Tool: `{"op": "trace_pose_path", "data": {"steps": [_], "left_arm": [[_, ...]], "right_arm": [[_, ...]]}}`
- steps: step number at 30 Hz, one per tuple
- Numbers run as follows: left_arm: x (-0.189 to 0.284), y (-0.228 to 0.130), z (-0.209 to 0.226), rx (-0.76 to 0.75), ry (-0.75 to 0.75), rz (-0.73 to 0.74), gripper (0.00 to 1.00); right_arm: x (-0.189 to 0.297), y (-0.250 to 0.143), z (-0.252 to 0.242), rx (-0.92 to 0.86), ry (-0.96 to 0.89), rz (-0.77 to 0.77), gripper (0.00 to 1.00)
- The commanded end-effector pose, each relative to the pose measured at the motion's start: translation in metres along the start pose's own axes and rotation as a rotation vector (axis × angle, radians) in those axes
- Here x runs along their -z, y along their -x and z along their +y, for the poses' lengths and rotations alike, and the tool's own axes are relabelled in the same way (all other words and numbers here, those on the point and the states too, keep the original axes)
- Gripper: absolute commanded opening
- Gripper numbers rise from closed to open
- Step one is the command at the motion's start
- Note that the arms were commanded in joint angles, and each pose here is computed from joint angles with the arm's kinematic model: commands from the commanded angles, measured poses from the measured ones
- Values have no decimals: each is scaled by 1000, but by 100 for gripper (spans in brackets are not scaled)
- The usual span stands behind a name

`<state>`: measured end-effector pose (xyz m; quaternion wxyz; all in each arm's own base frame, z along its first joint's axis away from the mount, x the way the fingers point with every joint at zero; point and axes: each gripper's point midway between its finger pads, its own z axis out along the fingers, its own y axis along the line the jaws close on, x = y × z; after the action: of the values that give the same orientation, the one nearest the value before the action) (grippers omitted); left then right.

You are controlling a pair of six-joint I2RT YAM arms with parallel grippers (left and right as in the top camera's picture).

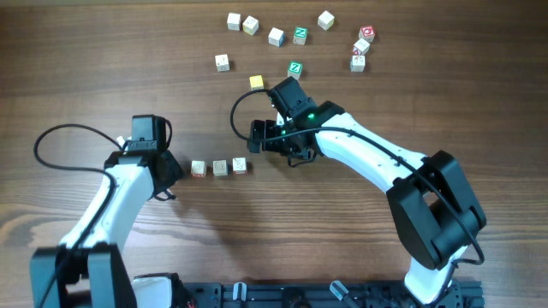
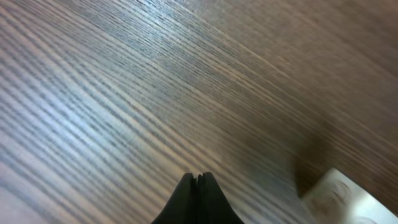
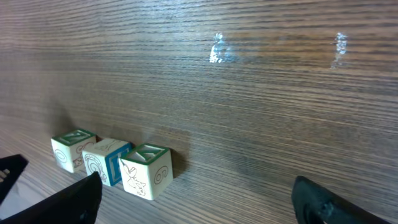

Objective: Form a horizontal line

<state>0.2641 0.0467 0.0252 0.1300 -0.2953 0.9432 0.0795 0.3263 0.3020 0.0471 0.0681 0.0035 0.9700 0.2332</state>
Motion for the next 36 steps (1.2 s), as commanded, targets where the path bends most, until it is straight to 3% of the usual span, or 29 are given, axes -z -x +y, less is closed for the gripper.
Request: {"op": "trace_pose_path", "data": {"steps": [1, 4, 7, 14, 21, 25, 36], "left_arm": [[-12, 5, -9, -94, -25, 2, 4], [-11, 1, -36, -175, -185, 39, 4], [-13, 4, -28, -171, -212, 56, 4], [-12, 11, -17, -93, -358, 100, 4], [2, 8, -40, -203, -564, 100, 4], [2, 10, -41, -213, -565, 90, 4], [-31, -2, -42, -253, -549, 160, 4]], "right_arm": [[3, 5, -6, -2, -49, -40, 75], [2, 1, -18, -10, -96, -35, 45], [3, -4, -28, -16, -143, -23, 21], [2, -5, -31, -15, -154, -24, 5], [-16, -18, -31, -36, -76, 3, 5], [-21, -22, -17, -1, 20, 18, 5], [-22, -20, -13, 13, 32, 8, 5]]}}
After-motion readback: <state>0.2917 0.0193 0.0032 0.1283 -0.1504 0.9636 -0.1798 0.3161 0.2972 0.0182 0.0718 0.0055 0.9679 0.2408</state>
